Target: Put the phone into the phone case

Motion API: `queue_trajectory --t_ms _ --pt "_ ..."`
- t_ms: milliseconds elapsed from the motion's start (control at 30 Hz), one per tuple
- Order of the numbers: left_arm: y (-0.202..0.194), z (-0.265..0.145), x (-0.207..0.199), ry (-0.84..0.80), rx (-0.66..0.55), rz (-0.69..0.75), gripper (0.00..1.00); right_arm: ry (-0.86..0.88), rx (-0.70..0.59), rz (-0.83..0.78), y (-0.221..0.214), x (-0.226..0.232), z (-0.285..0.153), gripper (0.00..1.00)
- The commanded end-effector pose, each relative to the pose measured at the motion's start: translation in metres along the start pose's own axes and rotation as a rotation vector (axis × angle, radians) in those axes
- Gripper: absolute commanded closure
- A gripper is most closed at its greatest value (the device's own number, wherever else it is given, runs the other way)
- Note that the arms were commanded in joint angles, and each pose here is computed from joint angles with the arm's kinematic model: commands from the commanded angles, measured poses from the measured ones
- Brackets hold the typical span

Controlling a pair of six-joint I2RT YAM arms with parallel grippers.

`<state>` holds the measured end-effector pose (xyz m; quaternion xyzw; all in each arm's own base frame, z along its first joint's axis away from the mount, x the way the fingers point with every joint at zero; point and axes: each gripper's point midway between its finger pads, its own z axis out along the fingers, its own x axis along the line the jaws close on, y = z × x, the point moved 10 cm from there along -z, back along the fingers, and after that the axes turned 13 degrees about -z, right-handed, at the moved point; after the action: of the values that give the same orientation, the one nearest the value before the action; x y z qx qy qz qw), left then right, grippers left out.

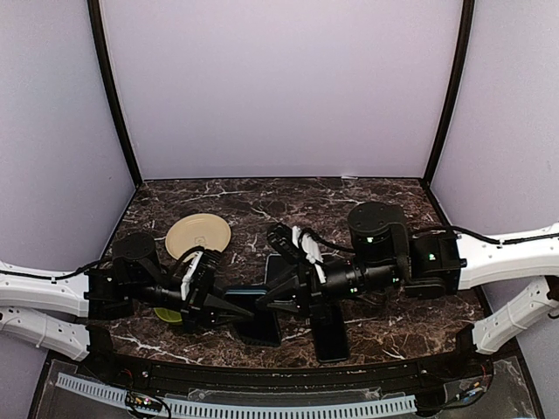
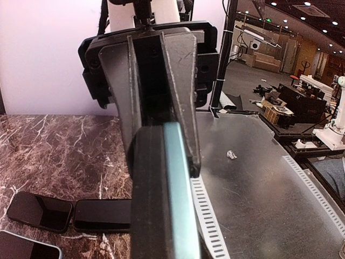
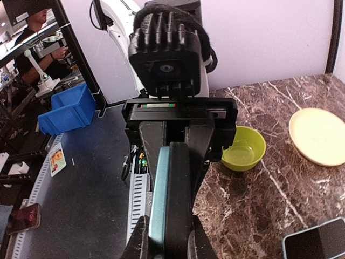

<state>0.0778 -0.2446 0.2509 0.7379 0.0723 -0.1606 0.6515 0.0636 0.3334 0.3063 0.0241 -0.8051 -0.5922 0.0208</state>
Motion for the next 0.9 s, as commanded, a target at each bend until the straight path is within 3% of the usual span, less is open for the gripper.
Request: queue_trajectory --t_ms 0,100,133,167,233,367,533,700,800,833,867 --pt "0.037 -0.001 -0.017 -0.092 -0.120 0.134 1.00 -0.026 -0.041 -0.009 0.013 -0.008 0.005 1.00" --pt "0.040 -0.001 -0.018 -0.105 -0.140 0.144 0.99 -0.072 -0.066 -0.020 0.021 -0.011 0.000 1.00" --pt "0.040 0.000 -0.017 -0.105 -0.143 0.141 0.94 -0.092 -0.088 -0.026 0.027 -0.011 -0.005 1.00" --pt "0.039 0.001 -0.016 -0.094 -0.142 0.122 0.75 -0.112 -0.106 -0.031 0.032 -0.012 -0.008 1.00" --pt "0.031 0.003 -0.010 -0.066 -0.125 0.071 0.54 -0.148 -0.157 -0.043 0.044 -0.012 -0.019 1.00" --pt "0.005 0.001 0.000 0.004 -0.097 -0.013 0.47 -0.166 -0.254 -0.060 0.058 -0.007 -0.041 1.00" --pt "-0.001 -0.005 0.001 0.045 -0.109 -0.027 0.63 -0.155 -0.277 -0.058 0.062 -0.004 -0.048 1.00" --pt "0.008 -0.004 -0.002 0.021 -0.126 -0.016 0.99 -0.146 -0.269 -0.043 0.060 -0.005 -0.044 1.00" --pt "0.015 -0.007 -0.004 0.017 -0.183 -0.032 1.00 -0.108 -0.222 -0.031 0.047 -0.004 -0.036 0.97" --pt "0.020 -0.009 -0.007 0.003 -0.223 -0.019 1.00 -0.097 -0.199 -0.016 0.039 -0.004 -0.033 0.65" --pt "0.021 -0.010 -0.009 -0.006 -0.238 -0.029 1.00 -0.087 -0.180 -0.001 0.031 -0.003 -0.030 0.50"
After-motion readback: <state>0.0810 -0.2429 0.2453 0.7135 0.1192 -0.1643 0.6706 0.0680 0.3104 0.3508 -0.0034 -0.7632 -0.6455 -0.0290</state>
